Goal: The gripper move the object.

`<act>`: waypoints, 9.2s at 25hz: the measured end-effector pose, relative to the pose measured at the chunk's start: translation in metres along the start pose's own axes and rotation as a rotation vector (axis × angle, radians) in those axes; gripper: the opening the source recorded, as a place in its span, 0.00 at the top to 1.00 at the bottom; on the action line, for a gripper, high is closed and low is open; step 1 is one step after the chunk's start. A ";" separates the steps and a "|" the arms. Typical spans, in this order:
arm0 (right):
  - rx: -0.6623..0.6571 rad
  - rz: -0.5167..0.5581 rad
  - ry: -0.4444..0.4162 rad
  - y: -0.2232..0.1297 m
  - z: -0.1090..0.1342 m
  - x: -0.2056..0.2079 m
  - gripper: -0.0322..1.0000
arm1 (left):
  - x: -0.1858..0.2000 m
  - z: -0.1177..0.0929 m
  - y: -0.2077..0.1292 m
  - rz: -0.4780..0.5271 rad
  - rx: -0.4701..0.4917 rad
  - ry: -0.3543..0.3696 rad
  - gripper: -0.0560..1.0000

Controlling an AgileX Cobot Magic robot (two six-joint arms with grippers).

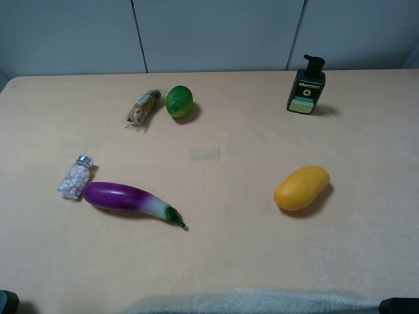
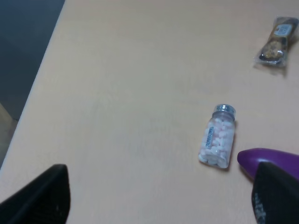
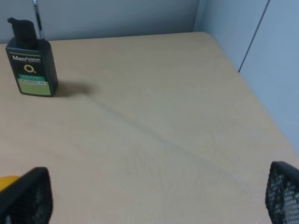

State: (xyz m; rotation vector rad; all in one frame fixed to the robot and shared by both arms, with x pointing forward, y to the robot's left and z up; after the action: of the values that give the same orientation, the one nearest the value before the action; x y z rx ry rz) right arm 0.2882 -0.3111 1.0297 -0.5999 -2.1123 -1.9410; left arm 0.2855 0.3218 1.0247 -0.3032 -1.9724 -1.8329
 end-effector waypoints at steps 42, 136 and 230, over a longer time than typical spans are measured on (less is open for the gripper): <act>0.253 0.351 0.409 0.159 0.066 -0.197 0.30 | 0.000 0.000 0.000 0.000 0.000 0.001 0.14; 0.999 0.750 0.753 0.042 0.185 -0.417 0.30 | 0.000 0.000 0.000 0.000 0.000 0.001 0.14; 0.014 0.660 0.219 0.206 0.072 -0.287 0.68 | 0.000 0.000 0.000 0.000 0.000 0.001 0.15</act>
State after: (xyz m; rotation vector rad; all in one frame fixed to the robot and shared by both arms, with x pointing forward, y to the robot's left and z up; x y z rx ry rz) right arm 0.6425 -0.2734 1.0867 -0.8940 -1.5275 -1.5298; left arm 0.2854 0.3220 1.0247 -0.3024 -1.9716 -1.8333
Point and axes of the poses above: a point on each arm's last joint axis where the gripper is mounted, x pointing back along that axis away from the gripper, z along the wrist's bending axis when the last joint is at zero, y = z × x, the point moved 6 cm from there along -x, pointing out along that axis toward the gripper, and after that the axes turned 3 degrees about x, right-handed, at the moved point
